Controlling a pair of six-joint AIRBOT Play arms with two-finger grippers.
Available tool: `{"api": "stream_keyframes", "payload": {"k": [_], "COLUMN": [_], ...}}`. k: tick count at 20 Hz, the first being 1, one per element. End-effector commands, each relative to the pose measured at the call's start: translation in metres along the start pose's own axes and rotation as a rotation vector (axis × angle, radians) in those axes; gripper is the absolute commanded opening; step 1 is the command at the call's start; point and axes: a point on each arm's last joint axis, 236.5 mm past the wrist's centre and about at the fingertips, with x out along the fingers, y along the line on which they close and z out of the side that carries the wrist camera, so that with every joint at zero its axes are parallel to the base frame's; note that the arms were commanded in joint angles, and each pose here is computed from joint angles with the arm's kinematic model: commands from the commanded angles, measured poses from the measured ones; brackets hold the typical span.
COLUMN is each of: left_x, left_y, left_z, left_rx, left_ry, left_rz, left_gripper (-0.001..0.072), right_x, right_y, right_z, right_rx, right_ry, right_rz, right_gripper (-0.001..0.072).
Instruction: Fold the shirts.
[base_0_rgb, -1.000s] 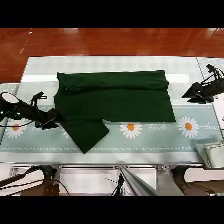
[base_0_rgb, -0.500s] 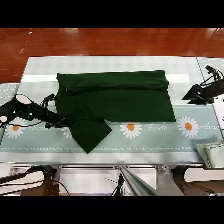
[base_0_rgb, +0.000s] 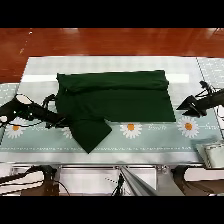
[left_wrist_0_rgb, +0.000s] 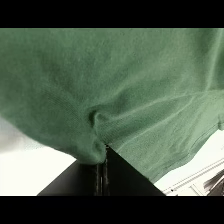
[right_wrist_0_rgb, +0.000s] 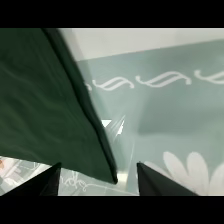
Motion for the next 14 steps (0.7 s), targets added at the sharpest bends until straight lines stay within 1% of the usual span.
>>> {"api": "stream_keyframes", "payload": {"k": [1, 3, 4, 7, 8, 9, 11, 14], "left_x": [0.000, 0.000, 0.000, -0.001, -0.003, -0.005, -0.019, -0.067], "left_y": [0.000, 0.001, 0.001, 0.002, 0.002, 0.000, -0.008, -0.029], "left_z": [0.001, 0.002, 0.003, 0.012, 0.014, 0.018, 0.032, 0.070], "left_rx": [0.005, 0.009, 0.009, 0.012, 0.019, 0.039, 0.073, 0.140], "left_ry": [-0.002, -0.008, -0.013, -0.047, -0.054, -0.063, -0.109, -0.245], "left_rz": [0.002, 0.003, 0.005, 0.013, 0.014, 0.015, 0.014, 0.011], "left_gripper": [0.0022, 0.0022, 0.0022, 0.0022, 0.0022, 0.0022, 0.0022, 0.0022], "right_x": [0.024, 0.038, 0.042, 0.054, 0.056, 0.054, 0.041, -0.007], "right_y": [0.000, 0.005, 0.008, 0.021, 0.024, 0.027, 0.035, 0.069], "right_z": [-0.008, -0.012, -0.012, -0.004, -0.004, -0.005, -0.001, 0.036], "right_rx": [0.035, 0.028, 0.017, 0.013, 0.003, 0.000, -0.046, -0.147], "right_ry": [0.008, 0.018, 0.017, -0.006, -0.003, 0.003, -0.005, -0.177], "right_rz": [0.005, 0.001, -0.008, -0.033, -0.035, -0.030, -0.019, -0.004], "right_gripper": [0.0538, 0.0520, 0.0444, 0.0259, 0.0178, 0.0034, 0.0024, 0.0023]}}
